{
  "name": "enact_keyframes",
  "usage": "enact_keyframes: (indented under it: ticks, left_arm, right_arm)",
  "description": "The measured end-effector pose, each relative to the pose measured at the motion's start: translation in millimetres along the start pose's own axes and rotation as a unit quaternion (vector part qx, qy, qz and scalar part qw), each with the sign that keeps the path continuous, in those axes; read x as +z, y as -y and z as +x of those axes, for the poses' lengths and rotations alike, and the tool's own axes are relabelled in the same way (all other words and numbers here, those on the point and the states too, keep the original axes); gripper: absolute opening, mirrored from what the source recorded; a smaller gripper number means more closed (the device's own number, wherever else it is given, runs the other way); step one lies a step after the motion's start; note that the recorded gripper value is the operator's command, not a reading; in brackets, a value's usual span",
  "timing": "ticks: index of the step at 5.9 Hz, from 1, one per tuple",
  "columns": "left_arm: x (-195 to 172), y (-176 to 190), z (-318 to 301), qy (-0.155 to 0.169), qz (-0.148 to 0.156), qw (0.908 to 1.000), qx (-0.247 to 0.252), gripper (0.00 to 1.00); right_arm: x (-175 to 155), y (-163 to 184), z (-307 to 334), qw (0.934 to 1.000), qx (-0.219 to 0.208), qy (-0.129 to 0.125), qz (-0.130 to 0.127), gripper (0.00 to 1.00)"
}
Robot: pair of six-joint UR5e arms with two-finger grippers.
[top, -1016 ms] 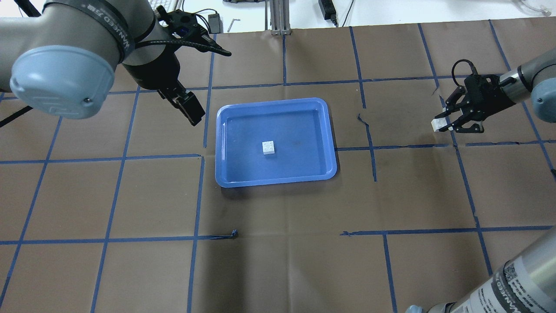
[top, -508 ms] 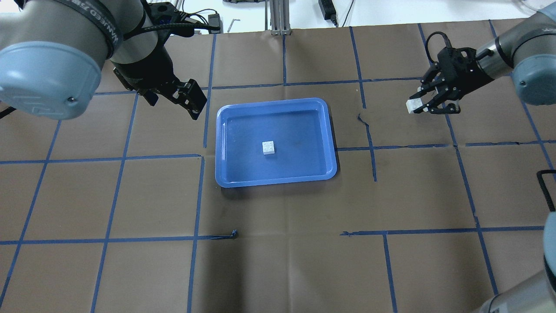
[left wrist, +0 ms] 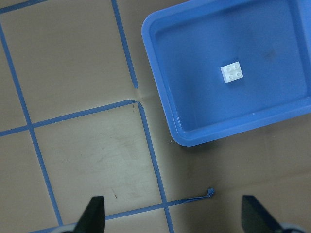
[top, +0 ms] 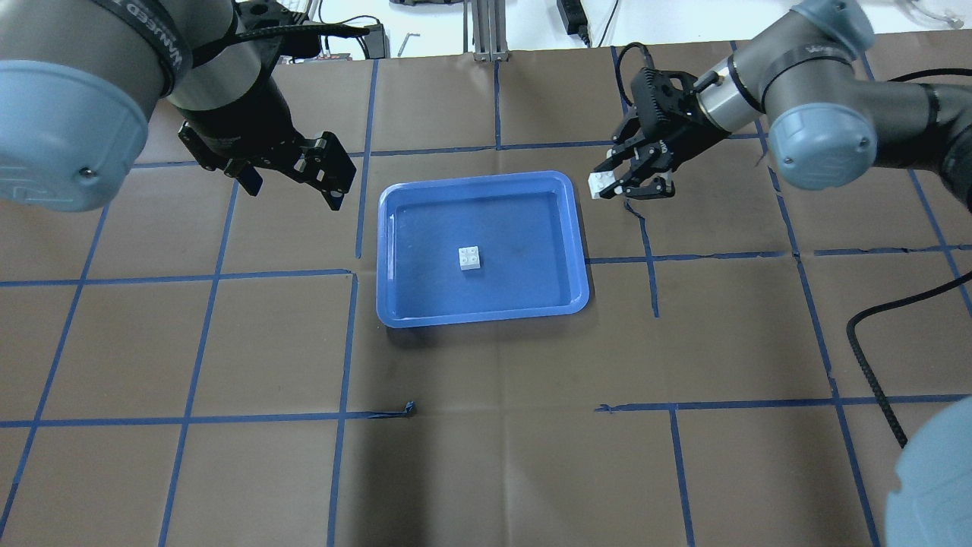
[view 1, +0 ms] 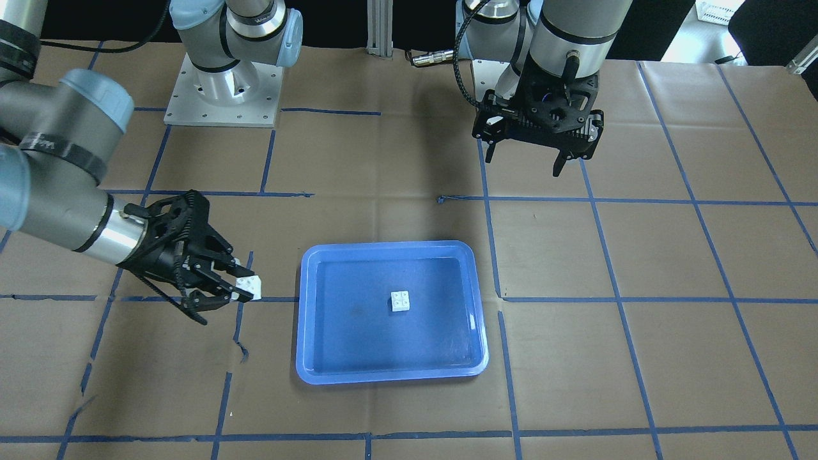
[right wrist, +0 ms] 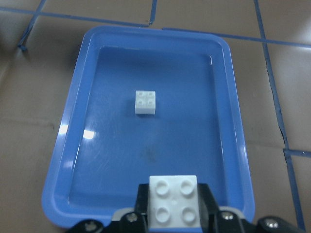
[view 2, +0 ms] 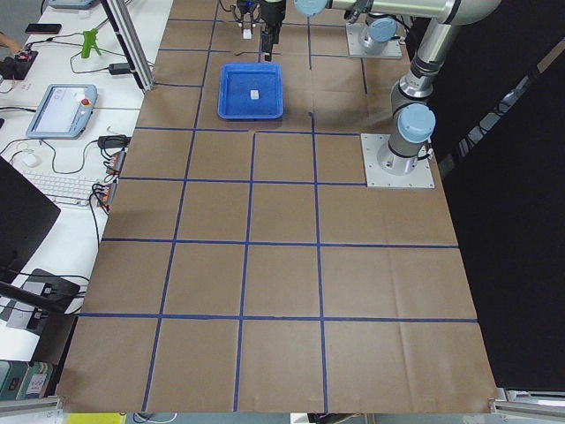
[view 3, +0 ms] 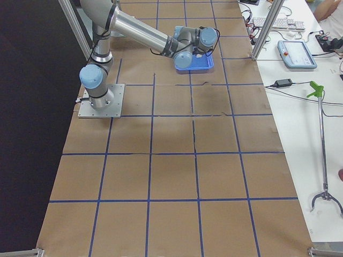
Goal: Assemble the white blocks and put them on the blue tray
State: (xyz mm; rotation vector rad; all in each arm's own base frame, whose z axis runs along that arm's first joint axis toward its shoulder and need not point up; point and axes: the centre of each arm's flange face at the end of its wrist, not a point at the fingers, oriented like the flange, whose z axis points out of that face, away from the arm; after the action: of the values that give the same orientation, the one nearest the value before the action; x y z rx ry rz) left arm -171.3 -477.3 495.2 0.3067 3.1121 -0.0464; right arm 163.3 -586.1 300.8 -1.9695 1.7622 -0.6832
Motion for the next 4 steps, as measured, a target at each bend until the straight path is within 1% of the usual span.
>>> enact_keyframes:
  ticks: [1, 2, 3, 4]
  left_arm:
    - [-4, -1, -8, -0.002, 0.003, 0.9997, -0.024, 0.99]
    - [-6, -2, -14, -0.003, 0.005, 0.9993, -0.036, 0.99]
    - [-7, -2, -16, -0.003, 0.007, 0.9992, -0.040, 0.99]
    - [-7, -2, -17, -0.003, 0.007, 0.9991, -0.041, 0.99]
  right_arm:
    - [36, 20, -12, 0.9998, 0.015, -0.012, 0.005, 0.22]
    - [72, 26, -26, 0.9990, 0.032, -0.029, 0.008, 0.22]
    - [104, 25, -36, 0.9983, 0.041, -0.041, 0.012, 0.22]
    - [132, 19, -42, 0.9982, 0.038, -0.044, 0.014, 0.22]
